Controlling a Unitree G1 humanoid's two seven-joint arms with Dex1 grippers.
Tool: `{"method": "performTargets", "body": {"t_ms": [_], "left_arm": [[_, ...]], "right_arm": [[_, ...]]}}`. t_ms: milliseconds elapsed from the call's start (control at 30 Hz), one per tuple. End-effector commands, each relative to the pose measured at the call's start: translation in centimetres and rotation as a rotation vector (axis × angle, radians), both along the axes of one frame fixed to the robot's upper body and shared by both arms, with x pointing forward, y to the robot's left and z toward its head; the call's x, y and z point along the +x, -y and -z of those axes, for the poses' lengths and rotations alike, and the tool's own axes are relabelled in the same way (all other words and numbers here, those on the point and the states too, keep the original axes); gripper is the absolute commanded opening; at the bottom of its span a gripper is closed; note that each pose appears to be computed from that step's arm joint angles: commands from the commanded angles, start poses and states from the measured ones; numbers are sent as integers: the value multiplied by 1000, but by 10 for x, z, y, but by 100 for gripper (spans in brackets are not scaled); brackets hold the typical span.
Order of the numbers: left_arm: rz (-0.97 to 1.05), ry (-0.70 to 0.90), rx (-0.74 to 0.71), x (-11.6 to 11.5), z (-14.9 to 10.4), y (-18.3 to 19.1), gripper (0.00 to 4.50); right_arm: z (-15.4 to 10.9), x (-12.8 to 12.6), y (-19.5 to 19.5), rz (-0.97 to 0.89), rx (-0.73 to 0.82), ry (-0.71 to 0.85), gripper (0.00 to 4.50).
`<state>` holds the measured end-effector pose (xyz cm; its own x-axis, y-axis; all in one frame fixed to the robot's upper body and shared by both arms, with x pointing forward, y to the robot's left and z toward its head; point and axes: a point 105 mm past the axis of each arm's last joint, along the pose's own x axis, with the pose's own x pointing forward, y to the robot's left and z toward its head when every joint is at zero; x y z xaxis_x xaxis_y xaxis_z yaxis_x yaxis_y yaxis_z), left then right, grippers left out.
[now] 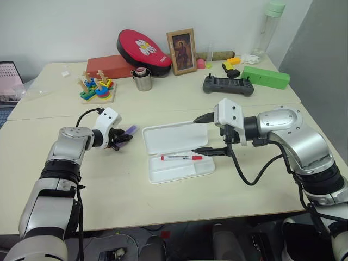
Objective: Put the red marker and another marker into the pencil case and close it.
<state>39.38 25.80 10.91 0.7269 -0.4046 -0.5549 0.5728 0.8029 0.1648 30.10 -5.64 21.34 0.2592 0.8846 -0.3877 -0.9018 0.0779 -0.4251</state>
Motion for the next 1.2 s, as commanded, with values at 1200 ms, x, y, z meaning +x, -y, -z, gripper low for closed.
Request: {"method": "performTargets", "body": {"t_ms": [1200], "left_arm": [[591, 177, 67, -137, -96, 102, 123]], "right_arm": [[17, 1, 25, -14, -156, 82, 450]]}}
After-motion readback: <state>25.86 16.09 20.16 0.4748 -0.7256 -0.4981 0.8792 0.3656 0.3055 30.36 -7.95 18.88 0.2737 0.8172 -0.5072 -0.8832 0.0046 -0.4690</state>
